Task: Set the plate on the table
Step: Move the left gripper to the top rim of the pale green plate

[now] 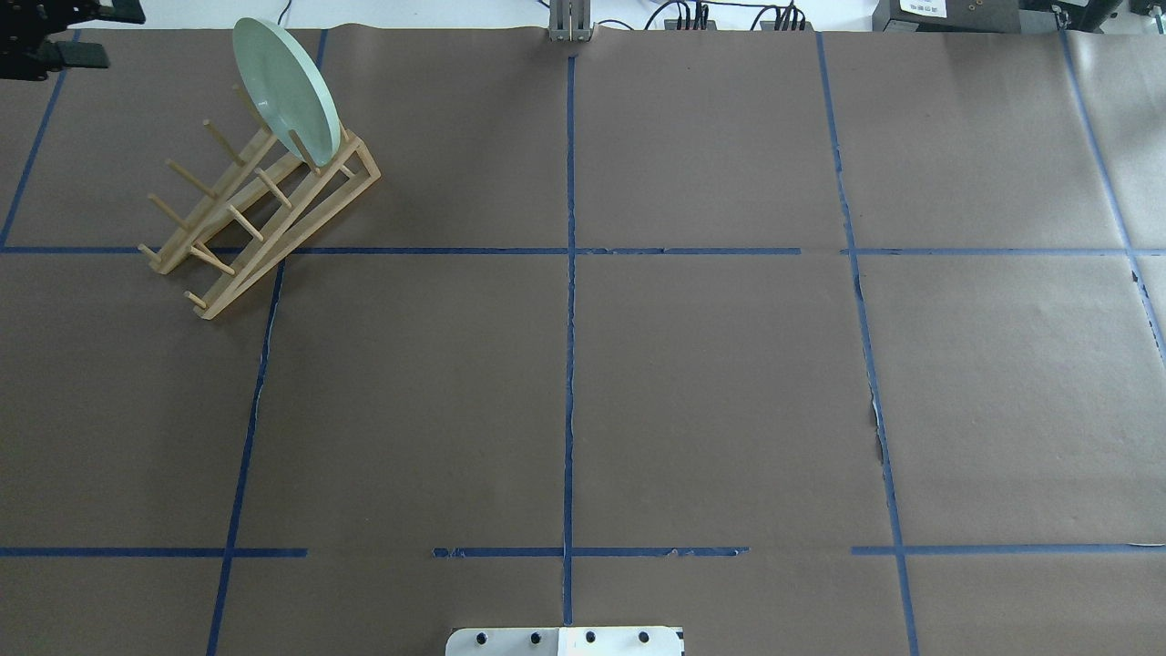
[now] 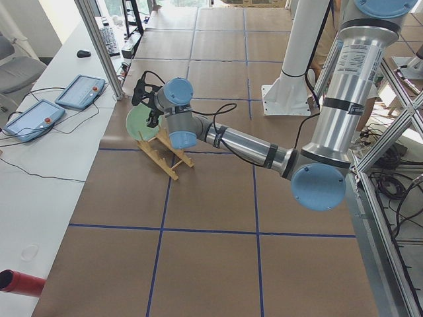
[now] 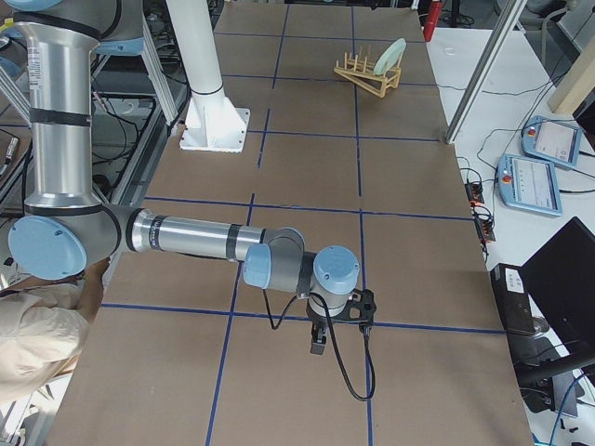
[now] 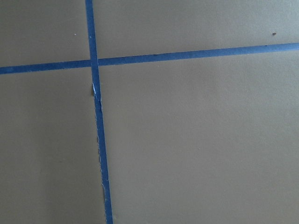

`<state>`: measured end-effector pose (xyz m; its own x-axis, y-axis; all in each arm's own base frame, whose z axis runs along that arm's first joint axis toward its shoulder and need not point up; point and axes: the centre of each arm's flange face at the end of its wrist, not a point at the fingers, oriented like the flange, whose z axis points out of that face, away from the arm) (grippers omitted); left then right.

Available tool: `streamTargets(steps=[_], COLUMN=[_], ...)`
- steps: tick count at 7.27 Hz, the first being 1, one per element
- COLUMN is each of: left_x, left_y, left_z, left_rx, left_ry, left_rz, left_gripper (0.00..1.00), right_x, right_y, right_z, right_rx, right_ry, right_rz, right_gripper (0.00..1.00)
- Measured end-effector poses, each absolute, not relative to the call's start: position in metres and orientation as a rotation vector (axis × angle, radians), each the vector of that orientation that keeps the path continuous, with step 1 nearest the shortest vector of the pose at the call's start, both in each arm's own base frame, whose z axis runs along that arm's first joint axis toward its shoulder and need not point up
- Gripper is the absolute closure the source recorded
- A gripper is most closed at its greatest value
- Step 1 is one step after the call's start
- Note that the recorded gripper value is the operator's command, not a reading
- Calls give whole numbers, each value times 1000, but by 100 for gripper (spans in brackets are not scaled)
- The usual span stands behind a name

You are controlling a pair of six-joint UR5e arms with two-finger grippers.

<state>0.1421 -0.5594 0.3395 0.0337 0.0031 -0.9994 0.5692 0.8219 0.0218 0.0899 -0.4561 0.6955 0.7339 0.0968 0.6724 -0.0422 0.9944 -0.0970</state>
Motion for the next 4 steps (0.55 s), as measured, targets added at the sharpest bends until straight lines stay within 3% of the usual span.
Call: streamTargets(steps=[4], left_x=[260], left_y=[-597], left_z=[335], left_rx=[281], left_ry=[1577], left_rz=[-792], left_gripper=[3], right_x=[90], right_y=[-456], right_z=[695], right_rx=[-77], right_ry=[-743], right_rz=[76], right_gripper=[0])
